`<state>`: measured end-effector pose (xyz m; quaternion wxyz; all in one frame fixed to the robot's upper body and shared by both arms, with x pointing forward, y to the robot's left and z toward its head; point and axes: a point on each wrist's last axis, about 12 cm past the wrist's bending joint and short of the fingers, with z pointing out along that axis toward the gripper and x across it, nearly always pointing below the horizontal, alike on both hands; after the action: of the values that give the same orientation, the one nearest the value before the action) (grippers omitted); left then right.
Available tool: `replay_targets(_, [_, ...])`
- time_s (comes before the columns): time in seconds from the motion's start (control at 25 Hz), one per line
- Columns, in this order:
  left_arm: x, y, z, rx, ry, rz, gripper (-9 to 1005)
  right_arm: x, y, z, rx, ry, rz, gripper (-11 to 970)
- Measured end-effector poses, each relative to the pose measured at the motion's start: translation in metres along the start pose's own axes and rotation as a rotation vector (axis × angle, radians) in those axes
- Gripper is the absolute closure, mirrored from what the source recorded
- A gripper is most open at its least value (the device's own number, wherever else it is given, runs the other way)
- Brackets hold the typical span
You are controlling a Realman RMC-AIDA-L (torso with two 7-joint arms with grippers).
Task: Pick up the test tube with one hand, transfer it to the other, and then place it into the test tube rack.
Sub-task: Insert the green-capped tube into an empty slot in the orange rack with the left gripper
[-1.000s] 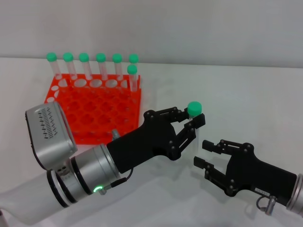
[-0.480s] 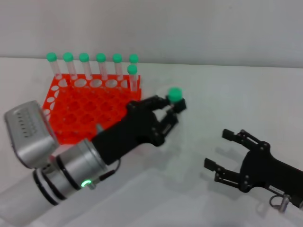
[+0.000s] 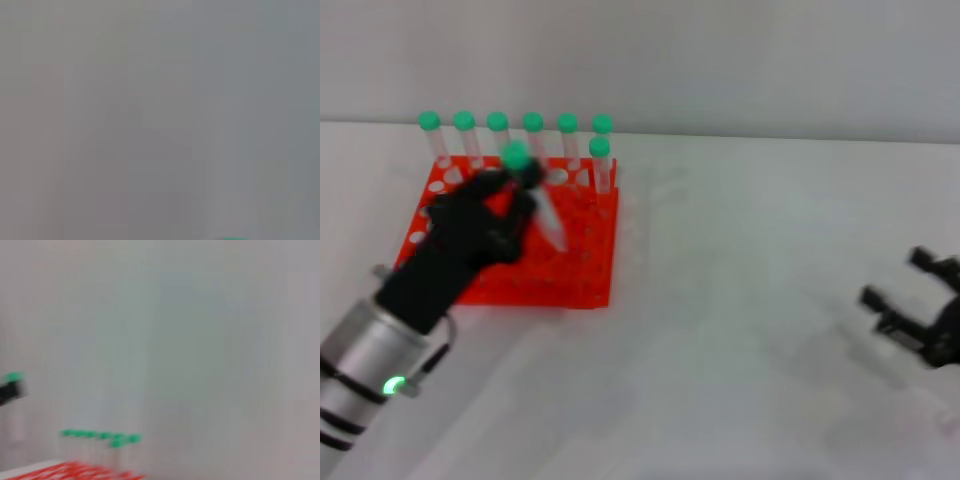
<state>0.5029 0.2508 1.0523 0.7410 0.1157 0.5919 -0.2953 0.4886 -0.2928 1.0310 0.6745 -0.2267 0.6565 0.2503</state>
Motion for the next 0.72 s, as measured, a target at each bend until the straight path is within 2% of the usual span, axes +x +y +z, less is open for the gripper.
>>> replay_targets(0.16, [-0.002,0.016,-0.013,-0.127,-0.028,-0.014,784,-0.003,-0.017,-0.020,0.164,-0.067,0.035,100])
replay_targets(0.32, [-0.005,0.025,-0.011,-0.184,-0.047,-0.007,783,-0.008,-0.031,-0.036,0.305,-0.139,0.051,105])
replay_targets(0.48, [-0.008,0.030,0.005,-0.195,-0.048,0.037,783,-0.012,-0.037,-0.039,0.357,-0.174,0.051,105])
replay_targets(0.72, [-0.006,0.037,0.047,-0.198,0.030,0.061,783,-0.013,-0.037,-0.035,0.347,-0.178,0.050,106])
